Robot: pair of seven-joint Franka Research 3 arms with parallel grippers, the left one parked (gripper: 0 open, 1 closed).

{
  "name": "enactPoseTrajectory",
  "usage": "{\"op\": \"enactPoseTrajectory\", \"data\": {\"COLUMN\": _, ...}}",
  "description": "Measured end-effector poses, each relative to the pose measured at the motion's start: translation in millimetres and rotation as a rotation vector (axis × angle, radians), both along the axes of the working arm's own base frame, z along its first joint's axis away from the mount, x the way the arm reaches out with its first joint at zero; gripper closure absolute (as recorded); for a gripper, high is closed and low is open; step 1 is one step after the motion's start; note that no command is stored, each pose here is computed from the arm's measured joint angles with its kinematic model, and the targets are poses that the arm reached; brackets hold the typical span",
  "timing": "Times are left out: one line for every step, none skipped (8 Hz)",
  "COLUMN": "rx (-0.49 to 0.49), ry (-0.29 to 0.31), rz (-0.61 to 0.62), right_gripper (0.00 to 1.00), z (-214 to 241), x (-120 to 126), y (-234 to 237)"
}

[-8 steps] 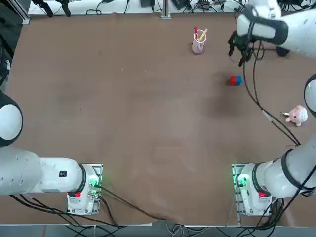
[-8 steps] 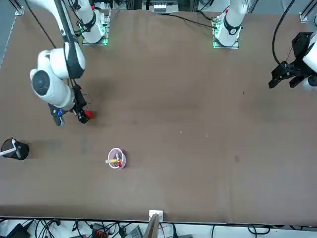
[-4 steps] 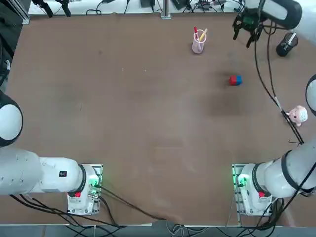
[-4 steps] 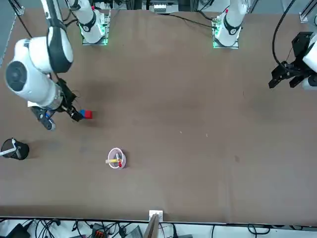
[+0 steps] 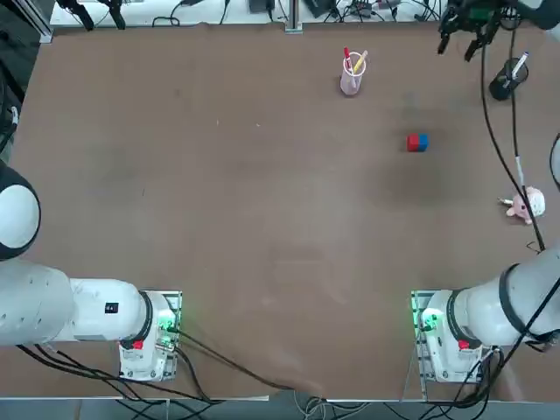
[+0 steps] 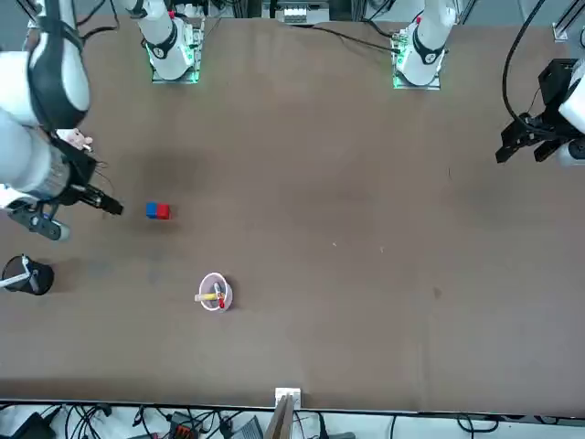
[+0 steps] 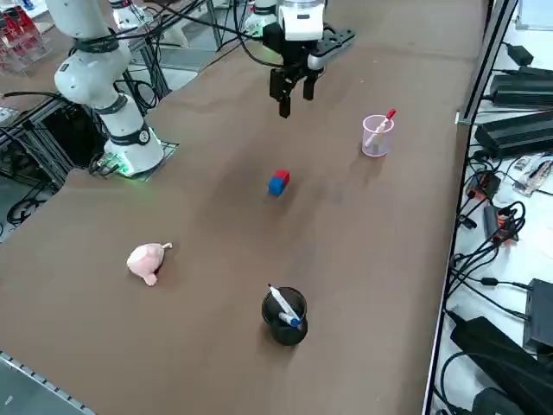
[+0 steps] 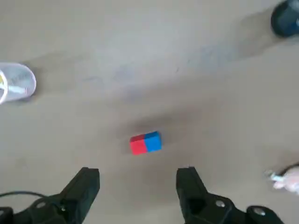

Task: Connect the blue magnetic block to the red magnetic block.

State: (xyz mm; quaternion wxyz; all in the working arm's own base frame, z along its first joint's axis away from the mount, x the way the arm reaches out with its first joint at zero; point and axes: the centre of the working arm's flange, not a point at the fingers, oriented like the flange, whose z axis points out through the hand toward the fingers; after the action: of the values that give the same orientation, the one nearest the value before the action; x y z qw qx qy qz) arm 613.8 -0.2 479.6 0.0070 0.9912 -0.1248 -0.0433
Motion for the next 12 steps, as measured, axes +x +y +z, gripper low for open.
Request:
{"op": "enactPoseTrajectory", "data": {"rx": 0.009, "ry": -0.009, "rz": 0.062, "right_gripper": 0.0, "z": 6.0, "x": -1.4, "y": -16.6}}
{"op": "enactPoseTrajectory", "data": {"rx": 0.016, "ry": -0.019, "rz": 0.111, "right_gripper": 0.0, "z": 12.4, "x": -3.5, "y": -30.0}}
{"op": "enactPoseTrajectory", "data": {"rx": 0.022, "ry": -0.029, "rz": 0.154, "right_gripper": 0.0, "z": 19.8, "x": -5.9, "y": -37.3}}
{"op": "enactPoseTrajectory", "data": {"rx": 0.025, "ry": -0.04, "rz": 0.18, "right_gripper": 0.0, "z": 29.8, "x": -9.1, "y": -37.9}}
{"op": "enactPoseTrajectory", "data": {"rx": 0.029, "ry": -0.042, "rz": 0.192, "right_gripper": 0.0, "z": 42.8, "x": -12.9, "y": -34.5}}
{"op": "enactPoseTrajectory", "data": {"rx": 0.033, "ry": -0.041, "rz": 0.207, "right_gripper": 0.0, "z": 61.4, "x": -16.5, "y": -26.8}}
{"op": "enactPoseTrajectory", "data": {"rx": 0.038, "ry": -0.031, "rz": 0.226, "right_gripper": 0.0, "z": 84.3, "x": -21.5, "y": -16.4}}
{"op": "enactPoseTrajectory", "data": {"rx": 0.042, "ry": -0.022, "rz": 0.24, "right_gripper": 0.0, "z": 104.4, "x": -29.1, "y": -8.7}}
{"op": "enactPoseTrajectory", "data": {"rx": 0.044, "ry": -0.031, "rz": 0.248, "right_gripper": 0.0, "z": 119.9, "x": -37.3, "y": -5.5}}
{"op": "enactPoseTrajectory", "data": {"rx": 0.047, "ry": -0.043, "rz": 0.255, "right_gripper": 0.0, "z": 132.7, "x": -46.8, "y": -2.8}}
{"op": "enactPoseTrajectory", "data": {"rx": 0.05, "ry": -0.054, "rz": 0.259, "right_gripper": 0.0, "z": 142.5, "x": -57.4, "y": -1.9}}
{"op": "enactPoseTrajectory", "data": {"rx": 0.054, "ry": -0.063, "rz": 0.26, "right_gripper": 0.0, "z": 149.9, "x": -69.9, "y": -2.4}}
